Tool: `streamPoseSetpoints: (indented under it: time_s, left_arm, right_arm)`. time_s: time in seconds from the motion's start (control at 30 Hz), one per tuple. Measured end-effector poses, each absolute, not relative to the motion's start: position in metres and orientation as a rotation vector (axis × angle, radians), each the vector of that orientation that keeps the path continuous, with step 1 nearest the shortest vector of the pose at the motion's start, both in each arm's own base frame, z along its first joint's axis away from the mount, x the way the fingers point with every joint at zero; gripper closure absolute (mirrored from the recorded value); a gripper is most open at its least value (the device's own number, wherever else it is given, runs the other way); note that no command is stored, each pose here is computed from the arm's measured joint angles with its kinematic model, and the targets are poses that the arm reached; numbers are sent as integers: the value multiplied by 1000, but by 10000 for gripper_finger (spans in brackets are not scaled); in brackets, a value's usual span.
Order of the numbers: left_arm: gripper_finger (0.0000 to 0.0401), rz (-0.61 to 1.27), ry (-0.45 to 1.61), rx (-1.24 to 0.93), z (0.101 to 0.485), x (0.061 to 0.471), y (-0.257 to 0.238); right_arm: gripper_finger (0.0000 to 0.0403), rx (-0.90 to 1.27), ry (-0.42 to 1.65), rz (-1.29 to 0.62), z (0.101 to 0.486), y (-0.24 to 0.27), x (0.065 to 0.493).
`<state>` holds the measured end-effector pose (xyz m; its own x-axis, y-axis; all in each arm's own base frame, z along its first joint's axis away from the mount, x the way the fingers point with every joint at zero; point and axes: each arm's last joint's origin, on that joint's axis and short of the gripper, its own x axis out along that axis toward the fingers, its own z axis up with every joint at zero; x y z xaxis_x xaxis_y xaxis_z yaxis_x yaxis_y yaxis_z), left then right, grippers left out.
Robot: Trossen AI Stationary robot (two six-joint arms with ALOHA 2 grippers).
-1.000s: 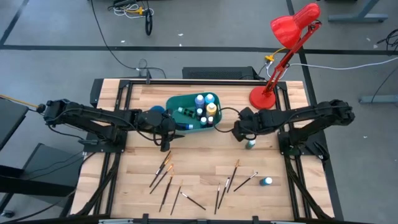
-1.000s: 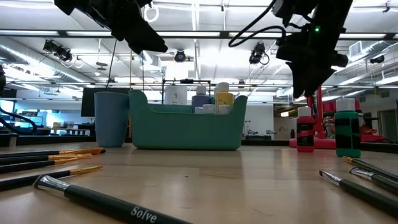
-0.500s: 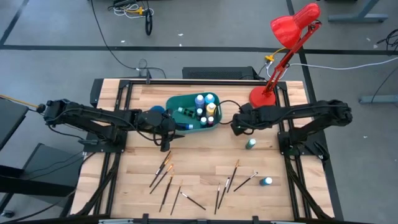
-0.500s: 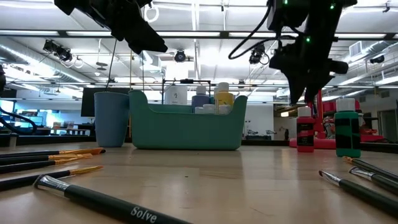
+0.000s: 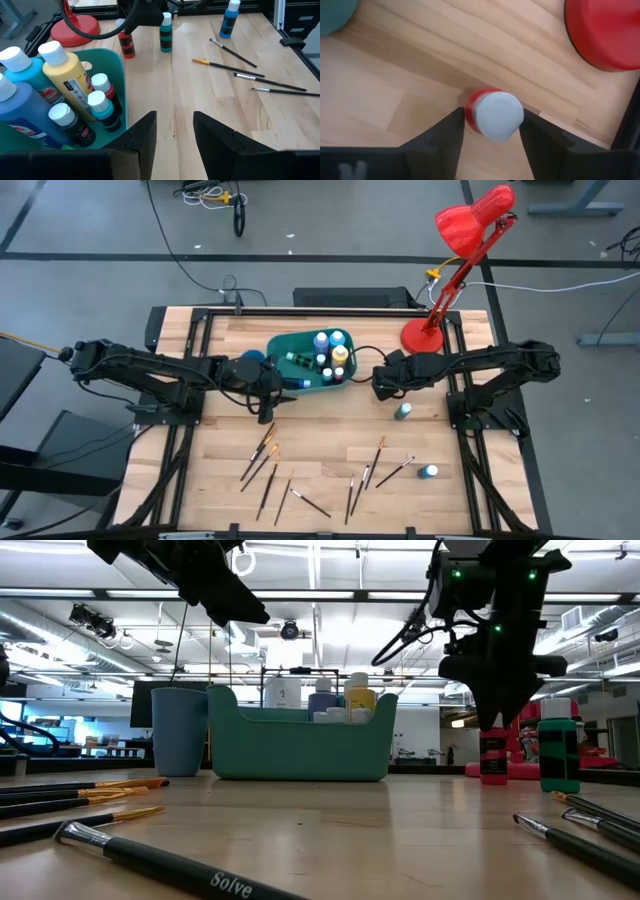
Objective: Pick & Place Paint Supplies
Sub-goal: Put the small red paint bottle into the green bin
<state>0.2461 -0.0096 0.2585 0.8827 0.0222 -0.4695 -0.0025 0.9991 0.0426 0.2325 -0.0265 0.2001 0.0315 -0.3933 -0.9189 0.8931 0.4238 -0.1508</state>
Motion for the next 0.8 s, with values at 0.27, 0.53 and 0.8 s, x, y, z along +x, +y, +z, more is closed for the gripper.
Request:
streamPoseSetpoints:
  time_s: [0.27,0.53,0.8]
  left_arm:
    - [264,13,489,41,258,246,-10]
    - [264,13,489,42,258,246,-10]
    - [264,13,496,42,258,246,-10]
  right_arm:
    - [307,534,1122,-1044,201,-27,236]
    - [303,597,1052,-820,203,-17,254]
    - [301,608,806,-486,218,4,286]
